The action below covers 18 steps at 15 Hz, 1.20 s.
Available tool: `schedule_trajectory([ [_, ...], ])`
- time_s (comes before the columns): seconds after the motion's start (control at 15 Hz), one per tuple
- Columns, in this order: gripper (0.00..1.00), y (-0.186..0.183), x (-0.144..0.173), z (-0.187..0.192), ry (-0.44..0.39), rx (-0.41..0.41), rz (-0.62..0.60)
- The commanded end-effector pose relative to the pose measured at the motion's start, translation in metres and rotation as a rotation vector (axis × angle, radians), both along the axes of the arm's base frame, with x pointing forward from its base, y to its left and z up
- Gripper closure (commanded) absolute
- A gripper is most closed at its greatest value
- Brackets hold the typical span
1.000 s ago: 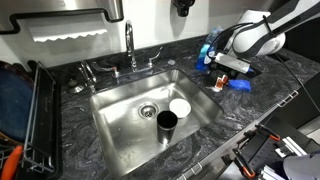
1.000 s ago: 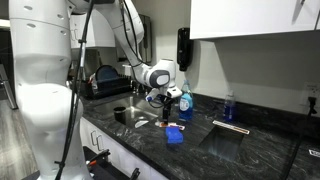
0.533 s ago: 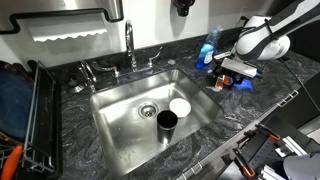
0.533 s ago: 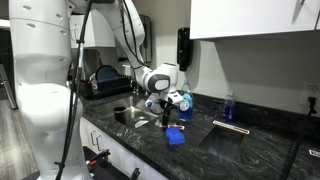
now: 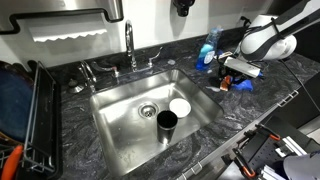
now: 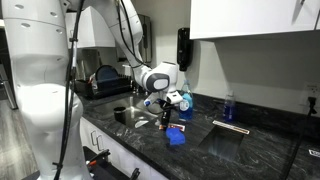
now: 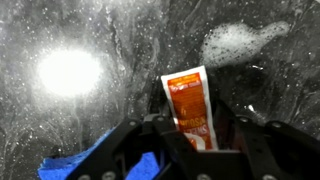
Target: Move the orange sachet backwards
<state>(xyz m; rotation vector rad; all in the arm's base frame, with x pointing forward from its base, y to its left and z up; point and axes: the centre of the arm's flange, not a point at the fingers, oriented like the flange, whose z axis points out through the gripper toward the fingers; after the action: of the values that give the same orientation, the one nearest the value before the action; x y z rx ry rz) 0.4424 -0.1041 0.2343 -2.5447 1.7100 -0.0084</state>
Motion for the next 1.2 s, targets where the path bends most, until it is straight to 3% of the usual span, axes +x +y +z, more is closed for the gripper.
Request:
schedule_trajectory([
  [0.0, 0.83, 0.011, -0.006, -0.015, 0.012, -0.006, -0.014],
  [0.13, 0.98, 0.015, -0.004, -0.013, 0.009, -0.006, -0.012],
  [0.2, 0.99, 0.017, -0.003, -0.012, 0.007, -0.007, -0.01],
  [0.67, 1.0, 0.038, 0.009, 0.012, -0.039, -0.045, 0.012],
  [1.13, 1.0, 0.061, 0.046, 0.026, -0.103, -0.053, -0.04],
])
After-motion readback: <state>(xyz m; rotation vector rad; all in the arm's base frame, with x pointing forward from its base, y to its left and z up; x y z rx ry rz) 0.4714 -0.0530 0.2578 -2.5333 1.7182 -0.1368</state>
